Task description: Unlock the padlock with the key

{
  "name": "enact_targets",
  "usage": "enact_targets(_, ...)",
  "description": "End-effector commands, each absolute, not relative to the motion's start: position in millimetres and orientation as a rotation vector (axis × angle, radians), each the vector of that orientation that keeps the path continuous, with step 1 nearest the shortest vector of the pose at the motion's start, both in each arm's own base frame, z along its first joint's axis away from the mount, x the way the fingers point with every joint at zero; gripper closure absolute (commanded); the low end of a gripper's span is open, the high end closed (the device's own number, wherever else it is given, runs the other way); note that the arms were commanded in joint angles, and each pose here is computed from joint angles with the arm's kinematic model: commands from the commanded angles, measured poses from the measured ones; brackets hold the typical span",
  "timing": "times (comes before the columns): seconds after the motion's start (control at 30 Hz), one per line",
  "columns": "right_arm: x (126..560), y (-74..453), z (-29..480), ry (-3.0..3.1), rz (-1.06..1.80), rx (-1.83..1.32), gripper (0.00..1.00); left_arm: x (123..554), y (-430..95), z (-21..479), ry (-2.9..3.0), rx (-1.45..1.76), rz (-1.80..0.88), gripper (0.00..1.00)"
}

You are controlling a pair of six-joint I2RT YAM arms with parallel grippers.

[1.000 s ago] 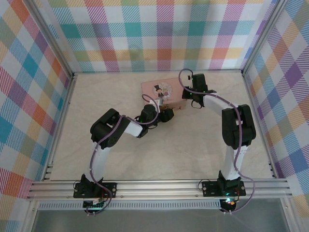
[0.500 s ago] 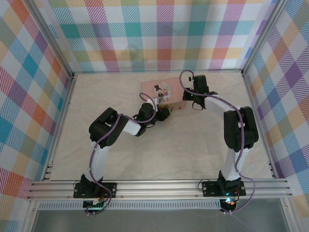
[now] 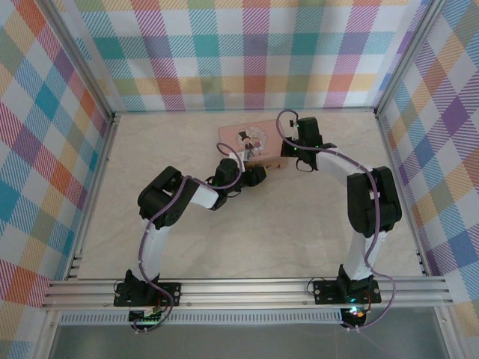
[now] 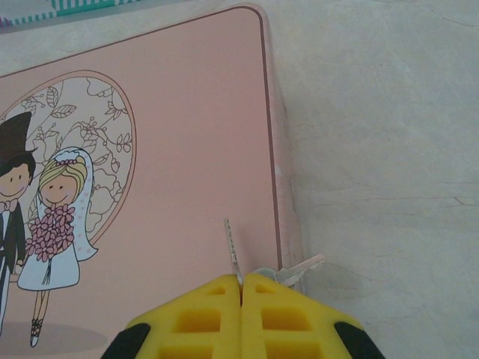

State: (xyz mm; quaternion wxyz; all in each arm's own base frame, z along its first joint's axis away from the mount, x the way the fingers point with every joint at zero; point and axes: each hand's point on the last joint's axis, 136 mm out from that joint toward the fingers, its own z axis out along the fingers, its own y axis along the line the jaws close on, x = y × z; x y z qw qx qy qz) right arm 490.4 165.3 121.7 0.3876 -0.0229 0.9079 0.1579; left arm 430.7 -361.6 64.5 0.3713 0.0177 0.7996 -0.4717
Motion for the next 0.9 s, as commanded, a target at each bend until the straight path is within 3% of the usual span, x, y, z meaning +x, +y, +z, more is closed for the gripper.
enact_targets(0.0,491,155,151,2.248,0.385,-0.032,1.00,432,-360,61,2.070,0.026,-1.218,0.64)
enact_targets(0.3,498,128,132,2.304,0.306,0.014,1.00,430,-357,59,2.073,0.019,-1.216,0.62)
enact_targets(0.57,497,143,98,2.398,0.355,-0.052,1.00,432,-360,61,2.071,0.016,-1.229,0.60)
enact_targets(0.87,484,167,102,2.377,0.427,-0.117,1.00,435,-359,58,2.071,0.002,-1.223,0.53)
